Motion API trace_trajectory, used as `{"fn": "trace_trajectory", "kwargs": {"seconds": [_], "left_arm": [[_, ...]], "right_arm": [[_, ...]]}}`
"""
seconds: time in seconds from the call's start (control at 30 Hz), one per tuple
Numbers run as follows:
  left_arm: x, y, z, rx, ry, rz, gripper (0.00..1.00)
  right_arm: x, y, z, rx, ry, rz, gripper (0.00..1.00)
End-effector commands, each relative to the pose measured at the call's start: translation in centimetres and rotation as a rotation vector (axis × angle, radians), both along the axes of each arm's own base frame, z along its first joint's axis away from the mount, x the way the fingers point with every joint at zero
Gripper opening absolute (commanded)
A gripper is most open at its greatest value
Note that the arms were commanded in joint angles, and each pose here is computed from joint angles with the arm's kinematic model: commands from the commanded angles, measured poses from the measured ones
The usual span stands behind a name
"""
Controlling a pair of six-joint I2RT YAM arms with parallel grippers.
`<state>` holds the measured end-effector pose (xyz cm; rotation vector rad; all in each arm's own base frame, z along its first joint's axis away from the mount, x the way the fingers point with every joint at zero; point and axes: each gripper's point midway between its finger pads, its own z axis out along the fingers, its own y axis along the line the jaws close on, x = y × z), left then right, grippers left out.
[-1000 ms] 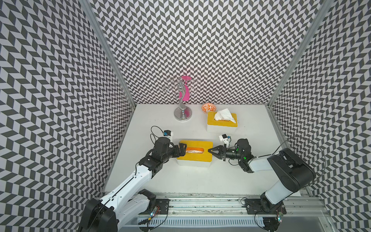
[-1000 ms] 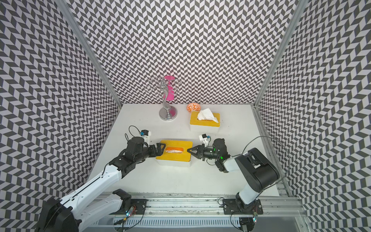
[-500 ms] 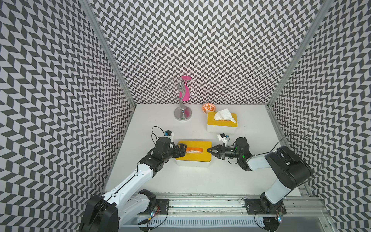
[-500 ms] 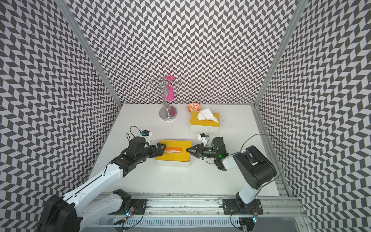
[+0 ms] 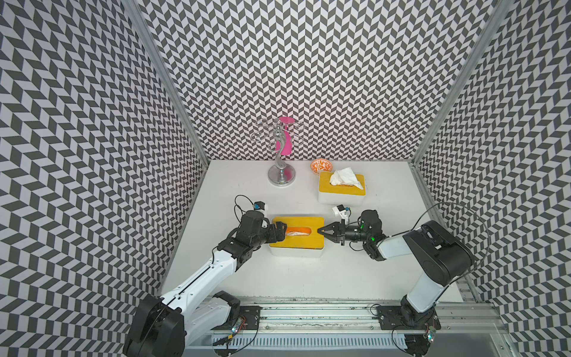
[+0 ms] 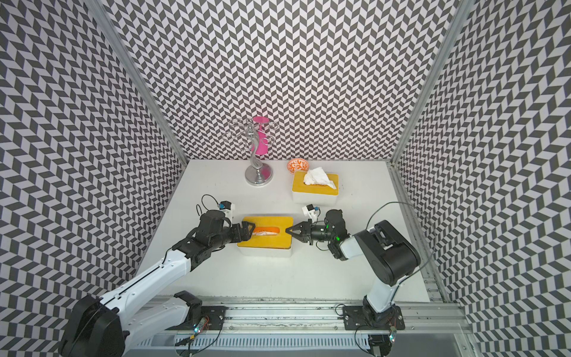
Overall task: Put the tissue paper into the tissue box
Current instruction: Close the box lid on the tissue box.
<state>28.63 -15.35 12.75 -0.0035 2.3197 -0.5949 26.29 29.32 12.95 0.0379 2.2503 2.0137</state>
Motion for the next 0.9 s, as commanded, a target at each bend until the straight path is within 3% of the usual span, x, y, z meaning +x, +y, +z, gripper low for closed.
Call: {"fn": "trace_trajectory", "kwargs": {"seconds": [0.0,0.87], "left_arm": [[0.20,-0.23,0.32,-0.006,-0.002,-0.014,0.91],[0.12,-0.45,0.60,-0.018,-0.003,-0.022,0.85]], "right_arm": [[0.12,0.18,0.35,0.017,-0.022,0.027,0.00],[0.60,0.18,-0.18,-0.035,0.008,0.048,0.00]]}}
